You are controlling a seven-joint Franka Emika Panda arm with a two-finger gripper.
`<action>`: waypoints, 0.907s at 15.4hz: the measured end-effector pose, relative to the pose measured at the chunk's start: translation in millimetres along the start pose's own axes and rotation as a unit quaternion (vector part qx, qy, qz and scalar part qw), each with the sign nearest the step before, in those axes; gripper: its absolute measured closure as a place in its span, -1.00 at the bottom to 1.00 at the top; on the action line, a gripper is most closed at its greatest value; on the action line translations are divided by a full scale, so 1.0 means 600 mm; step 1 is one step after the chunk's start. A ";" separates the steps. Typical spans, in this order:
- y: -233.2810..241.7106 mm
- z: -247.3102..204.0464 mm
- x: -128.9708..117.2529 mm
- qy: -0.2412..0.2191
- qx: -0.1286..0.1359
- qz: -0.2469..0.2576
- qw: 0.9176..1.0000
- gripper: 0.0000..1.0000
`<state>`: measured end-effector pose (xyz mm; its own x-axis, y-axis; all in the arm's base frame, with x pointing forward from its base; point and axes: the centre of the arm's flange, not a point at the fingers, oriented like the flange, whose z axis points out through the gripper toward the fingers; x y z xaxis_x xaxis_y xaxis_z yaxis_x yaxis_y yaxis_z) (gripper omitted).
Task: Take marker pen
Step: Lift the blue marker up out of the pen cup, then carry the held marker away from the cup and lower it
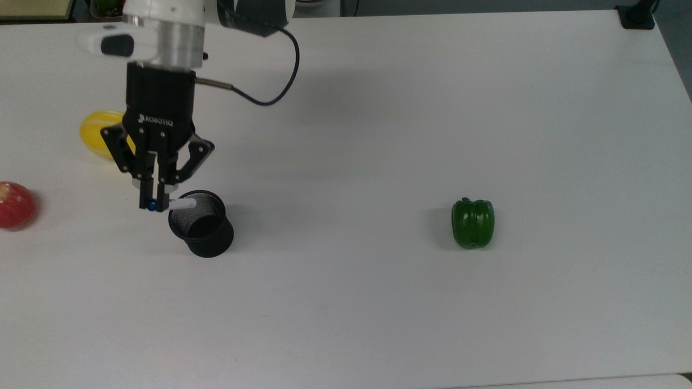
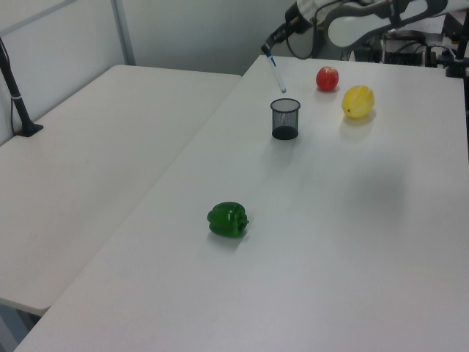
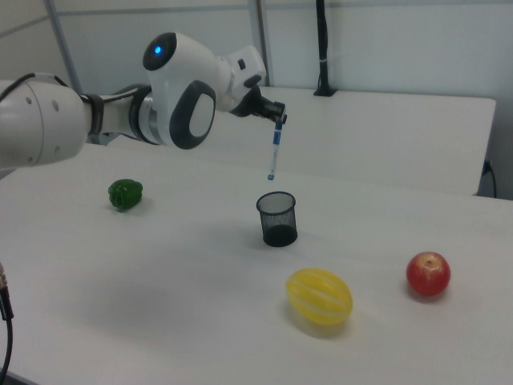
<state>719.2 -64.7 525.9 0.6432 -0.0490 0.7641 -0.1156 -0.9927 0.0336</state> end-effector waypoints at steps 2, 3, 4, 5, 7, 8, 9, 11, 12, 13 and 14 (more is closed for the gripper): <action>0.002 -0.024 0.016 0.012 0.000 0.002 1.000 0.65; 0.002 -0.030 0.020 0.014 0.000 0.002 1.000 0.65; 0.001 -0.033 0.021 0.015 0.001 0.002 1.000 0.65; 0.000 -0.032 0.020 0.011 0.001 0.002 1.000 0.65; -0.006 -0.027 0.011 -0.022 0.003 0.001 1.000 0.65; -0.012 -0.031 0.007 -0.047 0.003 0.000 0.999 0.65; -0.019 -0.037 0.006 -0.065 0.006 -0.002 0.998 0.65; -0.049 -0.052 -0.002 -0.112 0.017 -0.010 0.993 0.65; -0.069 -0.061 -0.009 -0.143 0.023 -0.016 0.989 0.65; -0.087 -0.069 -0.016 -0.171 0.028 -0.022 0.985 0.65; -0.106 -0.075 -0.027 -0.201 0.033 -0.030 0.978 0.65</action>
<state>681.8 4.2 540.3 0.8951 -0.0167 0.4456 -0.0276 -0.9995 0.0180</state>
